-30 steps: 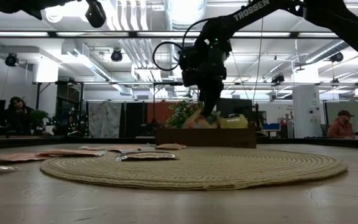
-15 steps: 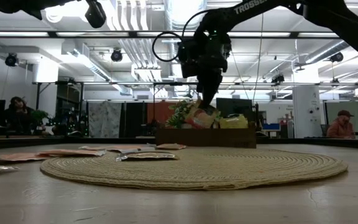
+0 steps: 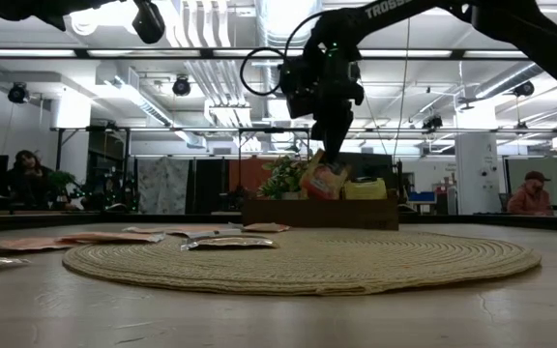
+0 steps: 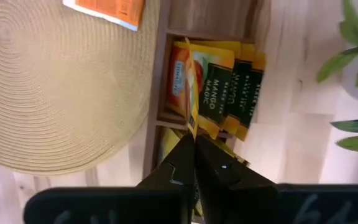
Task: Pick & Place Tea
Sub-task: Put the orange tea bag into the middle section of the wooden organizer
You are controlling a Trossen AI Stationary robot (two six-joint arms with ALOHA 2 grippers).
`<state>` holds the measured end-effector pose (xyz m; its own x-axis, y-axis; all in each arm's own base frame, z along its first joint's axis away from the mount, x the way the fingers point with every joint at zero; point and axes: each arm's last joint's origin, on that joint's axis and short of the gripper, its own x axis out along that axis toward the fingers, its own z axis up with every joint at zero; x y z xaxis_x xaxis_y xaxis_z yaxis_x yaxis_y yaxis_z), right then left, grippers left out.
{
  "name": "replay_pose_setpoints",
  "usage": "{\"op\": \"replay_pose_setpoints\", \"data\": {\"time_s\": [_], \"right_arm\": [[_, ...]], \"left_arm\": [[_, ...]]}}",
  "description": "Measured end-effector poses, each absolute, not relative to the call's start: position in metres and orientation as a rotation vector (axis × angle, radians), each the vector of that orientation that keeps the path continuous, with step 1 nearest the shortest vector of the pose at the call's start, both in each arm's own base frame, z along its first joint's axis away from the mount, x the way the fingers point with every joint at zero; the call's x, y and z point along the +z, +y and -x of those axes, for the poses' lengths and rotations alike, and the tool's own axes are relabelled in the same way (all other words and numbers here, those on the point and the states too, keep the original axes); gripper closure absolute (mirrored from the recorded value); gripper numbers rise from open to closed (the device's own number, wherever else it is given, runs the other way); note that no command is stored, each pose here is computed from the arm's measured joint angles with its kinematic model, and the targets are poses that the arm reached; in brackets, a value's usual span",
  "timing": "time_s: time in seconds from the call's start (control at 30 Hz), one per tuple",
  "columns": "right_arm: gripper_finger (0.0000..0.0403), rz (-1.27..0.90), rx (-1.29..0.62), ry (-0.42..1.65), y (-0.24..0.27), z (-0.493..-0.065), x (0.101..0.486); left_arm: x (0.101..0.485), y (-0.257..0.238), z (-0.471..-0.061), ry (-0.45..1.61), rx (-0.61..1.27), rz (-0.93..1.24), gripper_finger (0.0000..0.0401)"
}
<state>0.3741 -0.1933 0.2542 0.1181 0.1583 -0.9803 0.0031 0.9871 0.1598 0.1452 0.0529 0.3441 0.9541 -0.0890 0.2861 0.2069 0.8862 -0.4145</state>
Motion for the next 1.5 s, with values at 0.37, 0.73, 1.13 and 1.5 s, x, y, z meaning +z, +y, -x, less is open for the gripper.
{"op": "replay_pose_setpoints", "data": {"time_s": [0.37, 0.73, 1.13, 1.5], "right_arm": [[0.0395, -0.087, 0.095, 1.47, -0.194, -0.372, 0.269], [0.0395, -0.094, 0.079, 1.457, -0.191, -0.372, 0.279], [0.0395, -0.089, 0.105, 1.475, -0.182, -0.375, 0.277], [0.0395, -0.108, 0.114, 1.501, -0.181, -0.375, 0.267]], "left_arm": [[0.344, 0.053, -0.145, -0.264, -0.156, 0.457, 0.0401], [0.344, 0.053, -0.145, -0.264, -0.156, 0.457, 0.0401], [0.344, 0.053, -0.145, -0.263, -0.156, 0.458, 0.0401], [0.343, 0.053, -0.145, -0.26, -0.158, 0.472, 0.0401]]}}
